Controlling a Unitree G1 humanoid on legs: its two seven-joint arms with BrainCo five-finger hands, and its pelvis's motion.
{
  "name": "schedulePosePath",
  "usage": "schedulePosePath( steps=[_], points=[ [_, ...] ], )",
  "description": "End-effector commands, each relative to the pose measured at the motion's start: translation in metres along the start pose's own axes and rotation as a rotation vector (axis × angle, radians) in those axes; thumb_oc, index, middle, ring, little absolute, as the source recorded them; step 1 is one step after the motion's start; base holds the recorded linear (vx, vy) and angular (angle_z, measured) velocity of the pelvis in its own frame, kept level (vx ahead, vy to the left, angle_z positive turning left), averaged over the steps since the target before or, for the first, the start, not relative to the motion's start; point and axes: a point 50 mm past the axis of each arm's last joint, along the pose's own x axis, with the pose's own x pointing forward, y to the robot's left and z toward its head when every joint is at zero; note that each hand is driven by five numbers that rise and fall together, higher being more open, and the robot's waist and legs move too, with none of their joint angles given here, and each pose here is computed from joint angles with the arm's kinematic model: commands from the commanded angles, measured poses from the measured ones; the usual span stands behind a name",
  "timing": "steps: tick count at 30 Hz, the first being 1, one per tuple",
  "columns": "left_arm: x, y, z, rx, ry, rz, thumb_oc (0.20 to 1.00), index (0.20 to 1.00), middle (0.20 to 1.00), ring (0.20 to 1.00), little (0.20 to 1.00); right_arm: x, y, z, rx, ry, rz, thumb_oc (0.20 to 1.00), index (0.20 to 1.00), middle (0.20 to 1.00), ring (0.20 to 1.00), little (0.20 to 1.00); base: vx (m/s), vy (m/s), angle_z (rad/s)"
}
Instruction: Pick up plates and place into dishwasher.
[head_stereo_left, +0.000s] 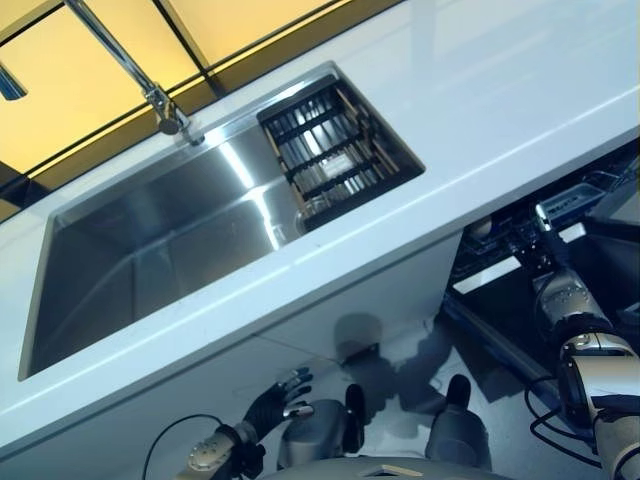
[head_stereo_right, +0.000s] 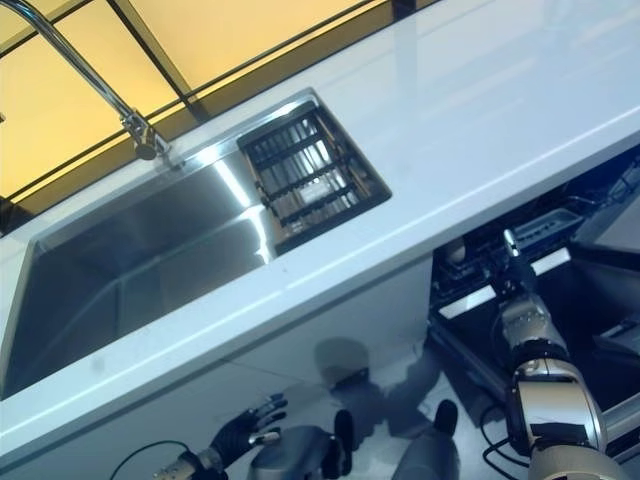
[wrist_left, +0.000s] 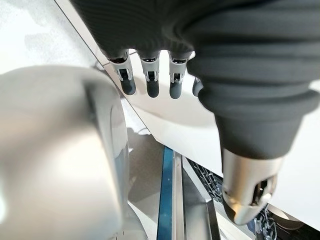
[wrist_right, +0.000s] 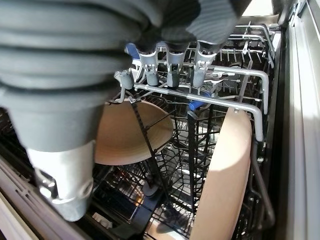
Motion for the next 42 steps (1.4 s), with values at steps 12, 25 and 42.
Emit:
schedulePosePath(
  steps=[12,25,42],
  points=[
    [-0.020,0.013,0.005,0.037,-0.008,0.038,1.000,1.000,1.000,1.000,1.000,-0.005,0.002,-0.001,0.247,-0.115,0.155,1.000,1.000,1.000,1.000,1.000,0.05,-0.041,0.01],
    [-0.016,0.027,0.045,0.094,-0.131,0.022,1.000,1.000,1.000,1.000,1.000,0.008,0.056,0.053,0.005,-0.181,0.236,1.000,1.000,1.000,1.000,1.000,-0.09,0.001,0.08],
    [-0.018,0.028,0.065,0.146,-0.197,0.007,1.000,1.000,1.000,1.000,1.000,0.008,0.048,0.067,0.090,-0.256,0.136,1.000,1.000,1.000,1.000,1.000,-0.03,-0.016,0.11]
  ],
)
